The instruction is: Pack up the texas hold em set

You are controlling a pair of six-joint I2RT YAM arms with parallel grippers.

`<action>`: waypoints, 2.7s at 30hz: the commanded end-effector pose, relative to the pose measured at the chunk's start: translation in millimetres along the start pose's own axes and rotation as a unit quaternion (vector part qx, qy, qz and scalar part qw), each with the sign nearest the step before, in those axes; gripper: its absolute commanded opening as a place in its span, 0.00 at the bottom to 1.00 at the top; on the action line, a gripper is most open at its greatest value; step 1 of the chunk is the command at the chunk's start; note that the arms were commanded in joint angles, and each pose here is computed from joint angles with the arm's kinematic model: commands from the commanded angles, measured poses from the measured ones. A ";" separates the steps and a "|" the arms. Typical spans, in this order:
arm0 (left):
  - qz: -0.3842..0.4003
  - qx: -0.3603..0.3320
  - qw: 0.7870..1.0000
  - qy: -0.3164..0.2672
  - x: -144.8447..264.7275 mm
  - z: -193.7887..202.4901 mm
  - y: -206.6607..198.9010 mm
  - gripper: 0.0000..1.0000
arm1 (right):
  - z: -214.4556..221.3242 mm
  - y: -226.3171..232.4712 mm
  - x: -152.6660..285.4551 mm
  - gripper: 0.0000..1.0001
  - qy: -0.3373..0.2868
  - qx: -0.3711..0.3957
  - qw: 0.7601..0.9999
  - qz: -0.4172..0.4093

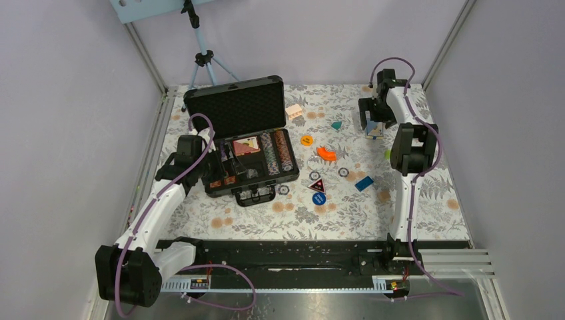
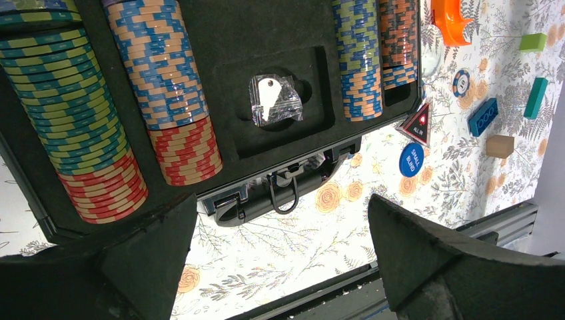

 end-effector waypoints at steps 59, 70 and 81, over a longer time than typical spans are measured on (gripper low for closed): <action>0.026 -0.014 0.999 -0.018 2.3 -4.0 -7.2 0.99 | 6.9 0.6 -8.7 0.36 0.054 -0.003 0.998 -0.021; 0.025 -0.015 0.999 -0.023 3.6 -4.8 -7.5 0.99 | -19.2 3.8 64.0 0.36 -0.065 -0.016 0.997 -0.028; 0.028 -0.019 0.999 -0.032 7.3 -6.2 -9.0 0.99 | 12.4 79.6 126.9 0.40 -0.137 0.059 0.985 -0.084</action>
Point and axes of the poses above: each gripper's point midway between its finger pads, its own x axis back along the fingers, its own y axis along the line the jaws close on, z = x × y, the point moved 6 cm from there along x, back along the fingers, and after that the axes turned 7 degrees about x, right-handed, at the moved point
